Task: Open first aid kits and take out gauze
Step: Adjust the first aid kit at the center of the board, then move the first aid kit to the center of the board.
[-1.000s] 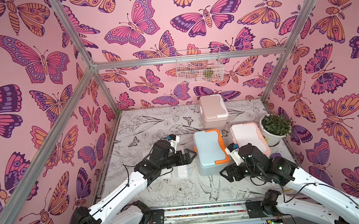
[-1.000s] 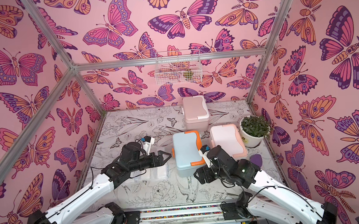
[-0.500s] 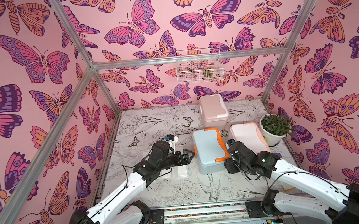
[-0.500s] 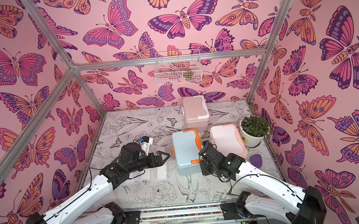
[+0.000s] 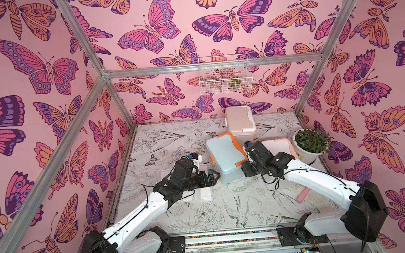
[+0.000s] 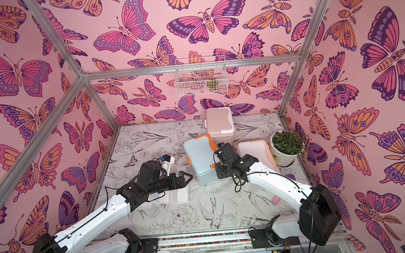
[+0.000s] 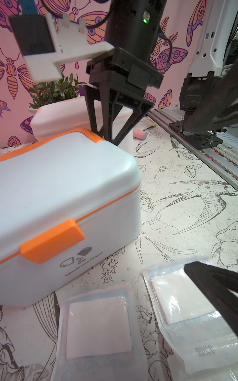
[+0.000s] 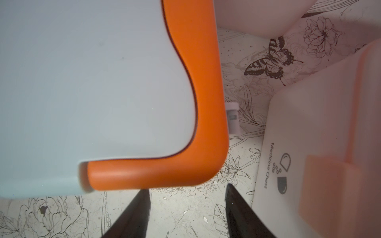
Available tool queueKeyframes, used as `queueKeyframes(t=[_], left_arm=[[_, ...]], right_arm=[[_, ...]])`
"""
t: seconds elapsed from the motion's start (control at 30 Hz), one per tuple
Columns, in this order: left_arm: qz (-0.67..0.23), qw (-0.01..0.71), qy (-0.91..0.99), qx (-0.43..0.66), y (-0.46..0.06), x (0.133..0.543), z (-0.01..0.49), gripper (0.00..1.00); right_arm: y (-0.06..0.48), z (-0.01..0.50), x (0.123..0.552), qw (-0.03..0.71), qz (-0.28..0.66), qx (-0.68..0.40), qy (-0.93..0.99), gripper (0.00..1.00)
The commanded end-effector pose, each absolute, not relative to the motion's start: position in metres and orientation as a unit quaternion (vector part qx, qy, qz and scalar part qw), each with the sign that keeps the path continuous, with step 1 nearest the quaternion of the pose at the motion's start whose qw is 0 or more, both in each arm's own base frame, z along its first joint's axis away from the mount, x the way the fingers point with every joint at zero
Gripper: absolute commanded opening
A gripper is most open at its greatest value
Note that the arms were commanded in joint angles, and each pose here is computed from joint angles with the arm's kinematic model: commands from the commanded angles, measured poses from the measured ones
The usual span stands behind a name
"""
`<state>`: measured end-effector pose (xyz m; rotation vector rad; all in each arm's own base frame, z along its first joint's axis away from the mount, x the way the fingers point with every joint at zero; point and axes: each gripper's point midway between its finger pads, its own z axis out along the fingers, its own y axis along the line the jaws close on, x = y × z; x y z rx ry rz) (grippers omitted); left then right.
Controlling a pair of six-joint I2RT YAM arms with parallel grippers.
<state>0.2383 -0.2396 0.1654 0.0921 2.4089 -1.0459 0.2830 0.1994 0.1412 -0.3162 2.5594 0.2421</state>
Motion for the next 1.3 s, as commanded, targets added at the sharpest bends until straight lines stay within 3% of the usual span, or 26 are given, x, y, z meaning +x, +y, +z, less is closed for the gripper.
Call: queueKeyframes(t=[0.0, 0.17, 0.57, 0.73, 1.0, 1.13, 1.27], left_arm=[[-0.392, 0.255, 0.882, 0.047, -0.245, 0.238, 0.169, 1.00], [-0.393, 0.264, 0.880, 0.049, -0.244, 0.236, 0.175, 1.00], [-0.345, 0.293, 0.886, 0.098, -0.255, 0.220, 0.188, 1.00], [-0.338, 0.290, 0.889, 0.105, -0.259, 0.223, 0.185, 1.00], [-0.337, 0.293, 0.888, 0.107, -0.260, 0.224, 0.186, 1.00], [-0.334, 0.293, 0.889, 0.108, -0.260, 0.225, 0.185, 1.00], [-0.333, 0.297, 0.889, 0.105, -0.257, 0.224, 0.186, 1.00]], right_arm=[[0.203, 0.153, 0.290, 0.284, 0.108, -0.114, 0.946, 0.59], [0.190, 0.167, 0.269, 0.279, 0.119, -0.104, 0.947, 0.64], [0.108, 0.189, 0.173, 0.276, 0.133, -0.002, 0.952, 0.99], [0.063, 0.179, 0.157, 0.281, 0.076, 0.103, 0.951, 0.99], [0.061, 0.162, 0.192, 0.292, 0.039, 0.123, 0.948, 1.00], [0.076, 0.157, 0.235, 0.289, 0.084, 0.140, 0.943, 0.99], [0.098, 0.155, 0.273, 0.279, 0.129, 0.146, 0.940, 0.92]])
